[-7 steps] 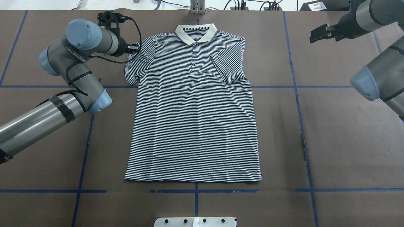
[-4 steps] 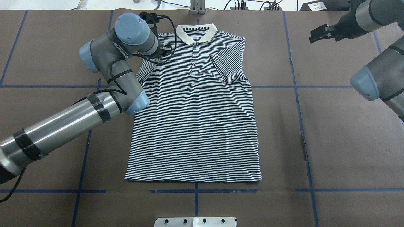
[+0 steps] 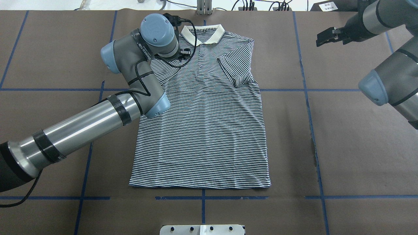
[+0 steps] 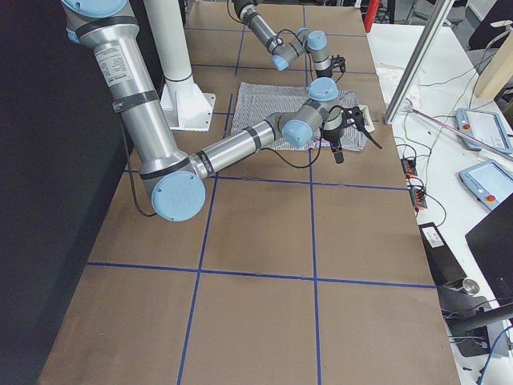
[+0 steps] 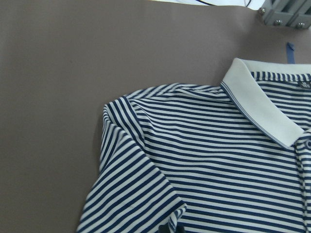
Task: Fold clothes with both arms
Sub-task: 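Fold the sleeve with the left gripper inward across the shirt body, then move both grippers down to the shirt hem corners nearest the robot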
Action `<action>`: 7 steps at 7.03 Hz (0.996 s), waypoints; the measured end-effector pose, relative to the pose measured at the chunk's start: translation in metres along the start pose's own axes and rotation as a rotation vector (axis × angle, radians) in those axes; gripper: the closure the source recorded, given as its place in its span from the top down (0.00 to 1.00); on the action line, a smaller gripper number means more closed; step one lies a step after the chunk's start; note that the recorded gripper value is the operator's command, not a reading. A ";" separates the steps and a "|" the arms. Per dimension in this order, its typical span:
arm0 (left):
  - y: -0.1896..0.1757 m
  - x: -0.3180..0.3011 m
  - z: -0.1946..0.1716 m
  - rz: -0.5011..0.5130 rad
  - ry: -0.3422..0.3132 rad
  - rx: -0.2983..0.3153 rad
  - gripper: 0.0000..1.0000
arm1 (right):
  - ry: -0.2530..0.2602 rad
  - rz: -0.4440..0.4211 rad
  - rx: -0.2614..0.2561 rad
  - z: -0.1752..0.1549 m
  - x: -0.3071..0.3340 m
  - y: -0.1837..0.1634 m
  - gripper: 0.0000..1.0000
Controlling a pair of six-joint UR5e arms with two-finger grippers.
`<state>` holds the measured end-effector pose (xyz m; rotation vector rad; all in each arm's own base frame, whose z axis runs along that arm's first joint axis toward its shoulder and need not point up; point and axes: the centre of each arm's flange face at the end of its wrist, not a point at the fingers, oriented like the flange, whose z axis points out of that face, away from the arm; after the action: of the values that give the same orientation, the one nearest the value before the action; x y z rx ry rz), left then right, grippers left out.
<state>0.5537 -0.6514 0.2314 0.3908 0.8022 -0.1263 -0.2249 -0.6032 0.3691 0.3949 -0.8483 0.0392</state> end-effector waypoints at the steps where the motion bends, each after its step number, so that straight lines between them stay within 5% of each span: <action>1: 0.005 0.000 -0.017 0.038 0.044 -0.007 1.00 | -0.016 0.048 -0.006 0.002 -0.014 0.006 1.00; 3: 0.042 -0.036 -0.064 0.077 0.132 -0.002 1.00 | -0.059 0.182 -0.010 -0.003 -0.062 0.040 1.00; 7: 0.171 -0.082 -0.165 0.090 0.222 -0.084 1.00 | -0.059 0.338 -0.012 -0.006 -0.159 0.243 0.95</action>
<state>0.4288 -0.4326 0.2370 0.3645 1.0036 0.0353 -0.3723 -0.3569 0.3270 0.2391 -0.9659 0.3369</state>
